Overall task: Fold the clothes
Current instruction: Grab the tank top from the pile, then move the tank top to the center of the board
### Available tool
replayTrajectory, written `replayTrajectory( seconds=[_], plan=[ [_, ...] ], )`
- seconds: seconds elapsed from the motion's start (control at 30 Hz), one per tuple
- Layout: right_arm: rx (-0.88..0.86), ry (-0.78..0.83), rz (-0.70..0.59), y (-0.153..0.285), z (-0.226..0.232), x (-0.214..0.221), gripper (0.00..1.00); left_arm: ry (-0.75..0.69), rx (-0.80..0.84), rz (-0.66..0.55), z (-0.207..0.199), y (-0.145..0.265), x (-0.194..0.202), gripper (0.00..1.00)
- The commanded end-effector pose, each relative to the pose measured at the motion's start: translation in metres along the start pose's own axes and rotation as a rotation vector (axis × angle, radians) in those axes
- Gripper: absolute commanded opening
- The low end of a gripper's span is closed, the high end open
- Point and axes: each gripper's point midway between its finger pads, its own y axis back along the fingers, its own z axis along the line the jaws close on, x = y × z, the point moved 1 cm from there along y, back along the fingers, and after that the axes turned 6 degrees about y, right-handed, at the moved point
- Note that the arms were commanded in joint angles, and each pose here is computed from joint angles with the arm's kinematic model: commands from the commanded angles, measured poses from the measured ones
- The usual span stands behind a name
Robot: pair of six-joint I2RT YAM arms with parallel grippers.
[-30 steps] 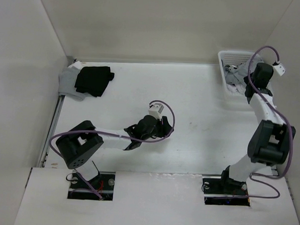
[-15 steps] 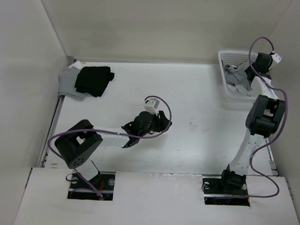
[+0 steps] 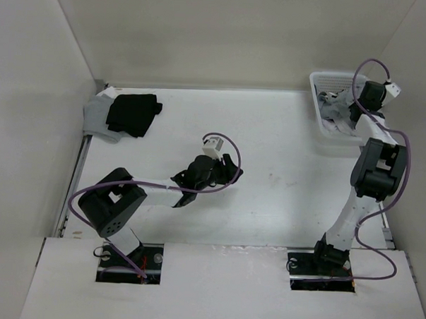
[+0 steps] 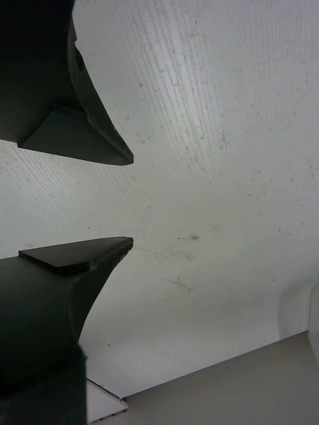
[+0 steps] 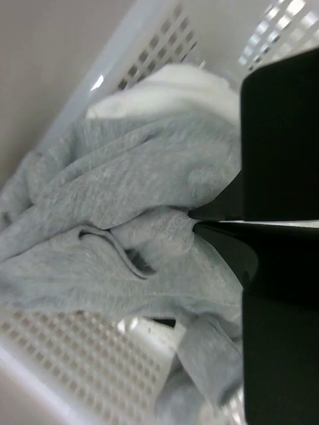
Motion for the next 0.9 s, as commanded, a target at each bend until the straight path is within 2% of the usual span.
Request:
replayTrajectory(
  seconds=[0.0, 0.1, 0.23, 0.3, 0.33, 0.43, 0.47, 0.53, 0.57, 0.6, 0.63, 0.8, 0.83, 0.87],
  plan=[
    [-0.113, -0.15, -0.325, 0.093, 0.019, -0.123, 0.0, 0.017, 0.048, -0.032, -0.009, 0.0, -0.009, 0.46],
    [-0.279, -0.235, -0.45, 0.187, 0.045, -0.165, 0.0, 0.022, 0.052, -0.05, -0.01, 0.001, -0.015, 0.45],
    [-0.49, -0.294, -0.581, 0.301, 0.072, -0.201, 0.0, 0.033, 0.056, -0.081, -0.012, 0.007, -0.027, 0.45],
    [-0.626, -0.309, -0.646, 0.375, 0.085, -0.217, 0.0, 0.061, 0.057, -0.114, -0.012, 0.014, -0.04, 0.45],
    [-0.744, -0.31, -0.69, 0.432, 0.092, -0.228, 0.01, 0.088, 0.054, -0.141, -0.01, 0.021, -0.052, 0.44],
    [-0.977, -0.294, -0.663, 0.514, 0.111, -0.217, 0.02, 0.149, 0.011, -0.216, 0.007, 0.044, -0.082, 0.44],
    [-1.084, -0.27, -0.601, 0.539, 0.125, -0.195, 0.01, 0.176, -0.018, -0.251, 0.018, 0.055, -0.093, 0.44],
    [-1.196, -0.245, -0.485, 0.555, 0.139, -0.146, 0.02, 0.212, -0.061, -0.296, 0.035, 0.072, -0.106, 0.44],
    [-1.26, -0.24, -0.365, 0.557, 0.149, -0.097, 0.02, 0.239, -0.097, -0.323, 0.05, 0.085, -0.111, 0.44],
    [-1.284, -0.242, -0.309, 0.557, 0.152, -0.075, 0.02, 0.253, -0.119, -0.336, 0.058, 0.092, -0.112, 0.44],
    [-1.336, -0.223, -0.157, 0.555, 0.161, -0.009, 0.02, 0.266, -0.144, -0.351, 0.069, 0.101, -0.114, 0.44],
    [-1.373, -0.092, 0.331, 0.561, 0.161, 0.209, 0.05, 0.263, -0.236, -0.354, 0.096, 0.124, -0.109, 0.45],
    [-1.36, -0.033, 0.392, 0.565, 0.148, 0.242, 0.11, 0.245, -0.253, -0.334, 0.099, 0.125, -0.105, 0.46],
    [-1.352, -0.024, 0.4, 0.566, 0.143, 0.248, 0.15, 0.238, -0.261, -0.322, 0.1, 0.125, -0.101, 0.46]
  ],
)
